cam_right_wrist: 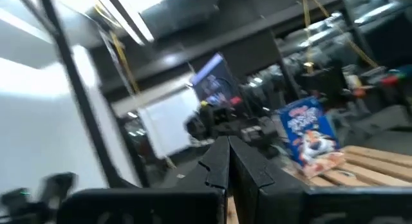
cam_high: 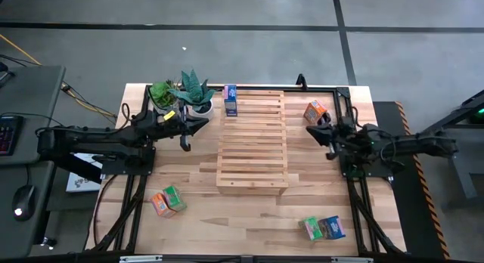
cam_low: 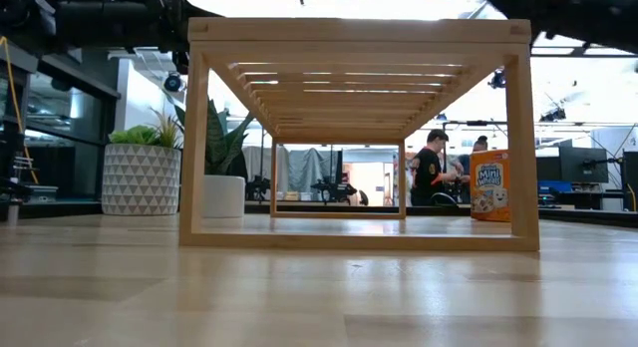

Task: Stack cereal on shelf
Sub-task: Put the blue cereal box on the shelf aligned with the other blue cereal box

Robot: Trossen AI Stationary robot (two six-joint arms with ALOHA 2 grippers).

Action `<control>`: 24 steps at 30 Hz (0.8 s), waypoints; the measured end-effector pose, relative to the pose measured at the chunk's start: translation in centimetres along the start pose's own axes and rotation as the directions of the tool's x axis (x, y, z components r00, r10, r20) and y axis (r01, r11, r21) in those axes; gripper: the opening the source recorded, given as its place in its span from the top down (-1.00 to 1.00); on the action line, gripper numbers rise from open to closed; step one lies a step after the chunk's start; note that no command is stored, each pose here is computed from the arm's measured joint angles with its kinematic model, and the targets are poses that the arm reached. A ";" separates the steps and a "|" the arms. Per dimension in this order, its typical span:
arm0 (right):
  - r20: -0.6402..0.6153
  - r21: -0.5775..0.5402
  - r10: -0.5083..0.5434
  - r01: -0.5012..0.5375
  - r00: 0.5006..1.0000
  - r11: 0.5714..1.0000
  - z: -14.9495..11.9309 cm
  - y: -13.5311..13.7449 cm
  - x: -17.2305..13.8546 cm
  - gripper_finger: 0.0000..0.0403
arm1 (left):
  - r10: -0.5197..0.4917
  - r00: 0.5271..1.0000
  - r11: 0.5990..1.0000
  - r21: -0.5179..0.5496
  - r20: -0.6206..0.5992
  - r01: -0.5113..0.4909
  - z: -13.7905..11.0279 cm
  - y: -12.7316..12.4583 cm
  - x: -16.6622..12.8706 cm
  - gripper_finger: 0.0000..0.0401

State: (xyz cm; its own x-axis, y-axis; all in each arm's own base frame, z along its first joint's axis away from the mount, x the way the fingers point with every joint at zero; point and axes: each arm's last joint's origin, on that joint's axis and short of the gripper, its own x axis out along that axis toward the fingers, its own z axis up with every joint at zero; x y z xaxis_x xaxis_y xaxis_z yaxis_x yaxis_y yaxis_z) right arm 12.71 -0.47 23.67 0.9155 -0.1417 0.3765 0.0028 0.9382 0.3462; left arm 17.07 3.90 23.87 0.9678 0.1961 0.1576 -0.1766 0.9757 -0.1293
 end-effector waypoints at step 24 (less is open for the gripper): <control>-0.961 -0.224 -0.275 0.664 -0.029 0.713 7.7 8.6 8.6 -0.25 | 0.002 1.000 1.000 0.016 -0.017 -0.002 -0.2 0.0 0.0 1.00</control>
State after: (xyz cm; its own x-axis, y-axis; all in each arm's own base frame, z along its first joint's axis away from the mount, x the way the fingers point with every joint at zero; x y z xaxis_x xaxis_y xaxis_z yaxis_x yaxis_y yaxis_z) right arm 17.50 3.96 36.51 0.3590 0.0494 -0.9320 0.7004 0.6458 0.3040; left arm 17.09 3.90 23.71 0.9704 0.1963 0.1410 -0.1810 0.9768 -0.1144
